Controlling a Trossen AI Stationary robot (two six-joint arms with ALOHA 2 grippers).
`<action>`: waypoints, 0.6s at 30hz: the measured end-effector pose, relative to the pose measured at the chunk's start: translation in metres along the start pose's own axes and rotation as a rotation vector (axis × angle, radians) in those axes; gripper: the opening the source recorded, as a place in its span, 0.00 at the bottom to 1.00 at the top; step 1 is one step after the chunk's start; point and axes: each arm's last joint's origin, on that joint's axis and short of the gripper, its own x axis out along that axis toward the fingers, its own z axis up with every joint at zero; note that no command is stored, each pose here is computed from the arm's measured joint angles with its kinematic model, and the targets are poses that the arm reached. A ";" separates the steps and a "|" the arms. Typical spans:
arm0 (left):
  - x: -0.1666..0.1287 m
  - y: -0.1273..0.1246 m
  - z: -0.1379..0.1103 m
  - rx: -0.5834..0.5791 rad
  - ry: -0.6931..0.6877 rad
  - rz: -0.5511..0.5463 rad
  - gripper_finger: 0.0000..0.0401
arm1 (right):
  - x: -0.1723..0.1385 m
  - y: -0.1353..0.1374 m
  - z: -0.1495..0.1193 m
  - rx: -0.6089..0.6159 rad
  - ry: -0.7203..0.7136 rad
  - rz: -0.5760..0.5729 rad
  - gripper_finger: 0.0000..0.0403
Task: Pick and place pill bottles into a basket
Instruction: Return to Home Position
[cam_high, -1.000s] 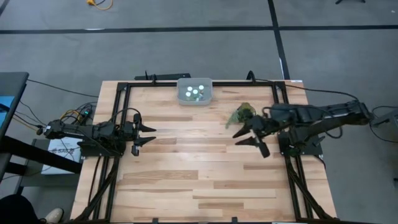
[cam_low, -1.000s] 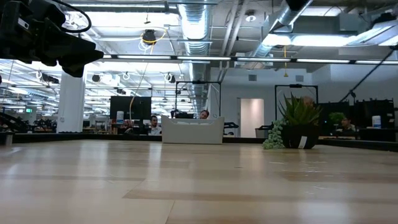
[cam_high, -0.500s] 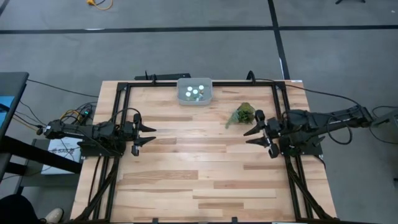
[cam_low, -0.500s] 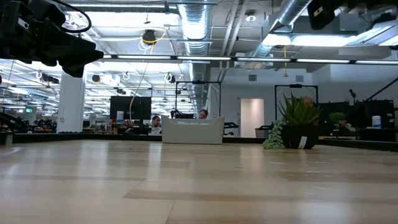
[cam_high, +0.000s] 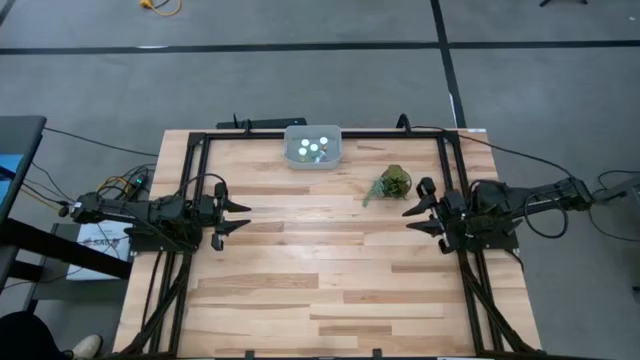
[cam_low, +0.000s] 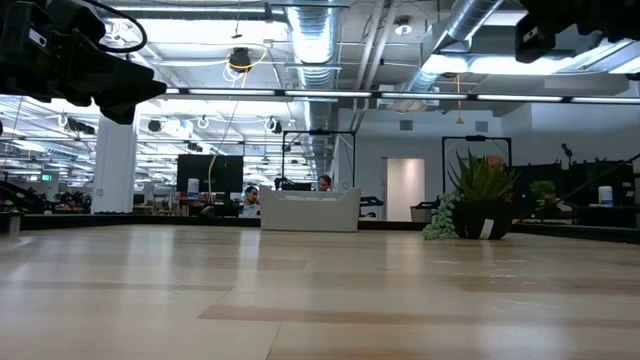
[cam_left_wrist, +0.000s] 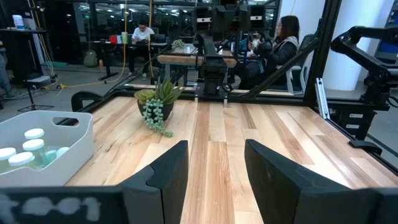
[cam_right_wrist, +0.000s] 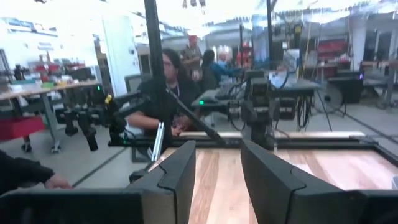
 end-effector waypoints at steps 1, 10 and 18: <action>0.000 0.000 0.000 0.000 0.000 0.000 0.36 | -0.003 0.000 -0.001 -0.001 -0.013 0.000 0.30; 0.000 0.000 0.000 0.000 0.001 0.000 0.36 | -0.024 0.000 -0.013 -0.032 -0.179 -0.042 0.30; 0.000 0.000 0.000 0.000 0.000 0.000 0.36 | -0.036 0.000 -0.022 -0.090 -0.269 -0.059 0.30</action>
